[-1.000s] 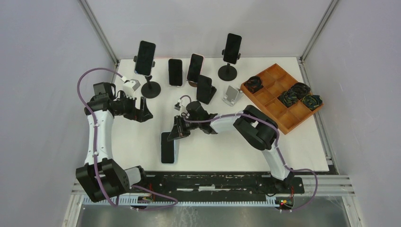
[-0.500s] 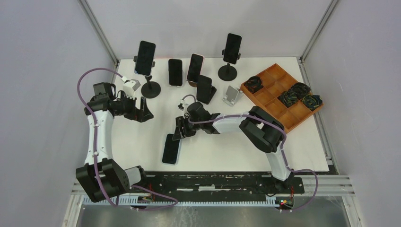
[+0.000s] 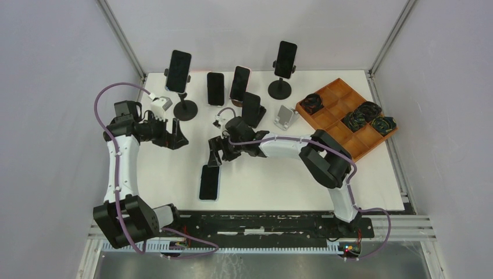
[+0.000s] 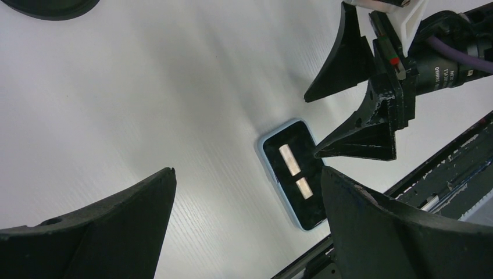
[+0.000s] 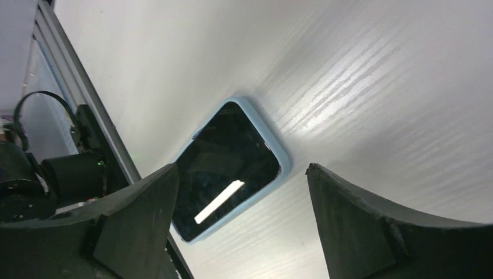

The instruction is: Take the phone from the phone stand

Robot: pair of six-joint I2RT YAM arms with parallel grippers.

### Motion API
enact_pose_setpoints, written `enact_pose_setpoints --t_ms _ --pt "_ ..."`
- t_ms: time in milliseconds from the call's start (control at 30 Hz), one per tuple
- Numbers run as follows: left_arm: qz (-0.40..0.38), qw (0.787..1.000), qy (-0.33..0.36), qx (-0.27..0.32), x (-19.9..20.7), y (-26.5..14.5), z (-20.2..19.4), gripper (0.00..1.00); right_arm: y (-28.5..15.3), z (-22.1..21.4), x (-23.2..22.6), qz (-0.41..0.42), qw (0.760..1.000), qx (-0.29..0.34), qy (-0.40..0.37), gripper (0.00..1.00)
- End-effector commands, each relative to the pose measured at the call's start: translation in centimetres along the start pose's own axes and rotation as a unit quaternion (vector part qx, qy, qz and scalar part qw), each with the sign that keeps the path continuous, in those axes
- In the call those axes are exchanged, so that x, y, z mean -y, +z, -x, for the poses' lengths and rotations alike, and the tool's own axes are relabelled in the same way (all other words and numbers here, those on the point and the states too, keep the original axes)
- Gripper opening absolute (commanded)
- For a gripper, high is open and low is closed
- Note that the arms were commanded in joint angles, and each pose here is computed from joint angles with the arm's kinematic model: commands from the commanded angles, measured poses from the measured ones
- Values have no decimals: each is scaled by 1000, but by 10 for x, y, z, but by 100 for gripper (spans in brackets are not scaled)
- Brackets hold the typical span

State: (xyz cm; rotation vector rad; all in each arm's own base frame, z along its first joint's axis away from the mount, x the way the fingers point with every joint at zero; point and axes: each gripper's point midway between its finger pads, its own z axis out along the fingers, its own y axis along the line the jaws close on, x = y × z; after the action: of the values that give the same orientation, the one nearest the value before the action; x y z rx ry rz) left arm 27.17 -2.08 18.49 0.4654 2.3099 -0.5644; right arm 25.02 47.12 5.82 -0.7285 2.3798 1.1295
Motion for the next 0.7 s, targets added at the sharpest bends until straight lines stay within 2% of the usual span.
enact_pose_setpoints --t_ms 0,67,267,333,433,500,667 --pt "-4 1000 14 27 3 -8 22 100 -33 37 -7 -28 998 37 -52 94" --pt "-6 999 16 29 3 -9 24 100 -43 46 -9 -32 996 41 -69 98" --pt "-9 999 21 33 0 -9 32 100 -97 90 -13 -65 983 89 -150 98" --pt "-16 999 18 35 1 -7 34 100 -121 109 0 -128 967 109 -193 98" --pt "-30 999 11 35 3 -4 34 100 -166 140 35 -258 927 149 -230 98" --pt "-33 999 10 33 3 -2 32 100 -189 155 46 -266 919 183 -227 98" --pt "-30 999 11 30 0 -1 32 100 -238 187 82 -232 926 241 -178 98"
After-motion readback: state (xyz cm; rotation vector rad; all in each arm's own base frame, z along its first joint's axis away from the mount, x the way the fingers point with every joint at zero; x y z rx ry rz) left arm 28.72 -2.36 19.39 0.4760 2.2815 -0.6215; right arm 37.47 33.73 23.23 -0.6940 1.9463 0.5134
